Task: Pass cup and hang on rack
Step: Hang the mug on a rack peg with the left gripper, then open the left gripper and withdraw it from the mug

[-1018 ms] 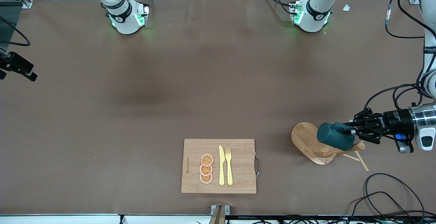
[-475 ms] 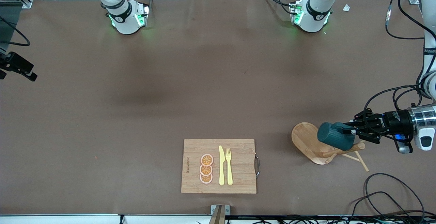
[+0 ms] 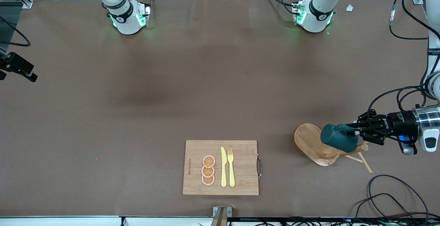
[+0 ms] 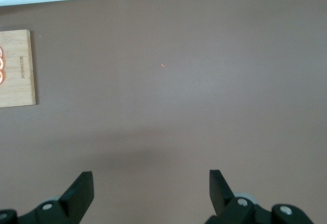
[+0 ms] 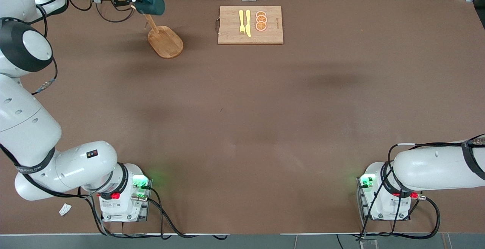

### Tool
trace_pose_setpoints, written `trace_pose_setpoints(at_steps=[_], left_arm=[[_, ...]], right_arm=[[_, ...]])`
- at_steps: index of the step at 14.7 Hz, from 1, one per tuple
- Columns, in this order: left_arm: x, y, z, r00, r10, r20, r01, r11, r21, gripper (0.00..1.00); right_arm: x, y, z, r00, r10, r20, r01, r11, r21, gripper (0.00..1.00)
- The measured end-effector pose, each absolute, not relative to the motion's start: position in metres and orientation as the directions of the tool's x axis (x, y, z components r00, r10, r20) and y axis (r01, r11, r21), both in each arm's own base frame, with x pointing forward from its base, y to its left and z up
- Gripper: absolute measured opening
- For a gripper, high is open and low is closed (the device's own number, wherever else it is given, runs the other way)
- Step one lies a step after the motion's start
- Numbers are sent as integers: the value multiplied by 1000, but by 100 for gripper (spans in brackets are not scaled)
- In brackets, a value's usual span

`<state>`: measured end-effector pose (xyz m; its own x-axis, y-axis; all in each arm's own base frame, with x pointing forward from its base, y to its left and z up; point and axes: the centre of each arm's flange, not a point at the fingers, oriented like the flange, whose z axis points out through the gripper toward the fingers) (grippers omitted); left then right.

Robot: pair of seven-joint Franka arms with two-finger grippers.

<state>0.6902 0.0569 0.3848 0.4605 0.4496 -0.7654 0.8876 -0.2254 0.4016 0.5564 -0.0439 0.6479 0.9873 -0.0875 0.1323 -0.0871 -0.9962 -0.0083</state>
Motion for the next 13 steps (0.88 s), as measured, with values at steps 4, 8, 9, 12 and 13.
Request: trace_pose_setpoints(at_steps=[4,8,9,12,13], left_arm=[[692,54,389,469,444,-764,883,-228,410,77],[691,44,410,503,442,-743,864,-253,435,100],[689,37,419,523,451,-723,852,-289,437,100],[678,-6,453,633,486,-603,769,-487,414,100],[675,-20,465,667,492,-559,737,-543,402,100]], right_arm=[[556,-44,648,987,-87,132,-87,-996,-8,100],[556,-44,648,987,-88,132,-87,-996,-8,100],[556,-44,648,987,-88,132,-87,-996,-8,100],[556,-44,648,987,-88,132,-87,-996,-8,100],[556,-44,648,987,-88,132,-87,-996,-8,100]])
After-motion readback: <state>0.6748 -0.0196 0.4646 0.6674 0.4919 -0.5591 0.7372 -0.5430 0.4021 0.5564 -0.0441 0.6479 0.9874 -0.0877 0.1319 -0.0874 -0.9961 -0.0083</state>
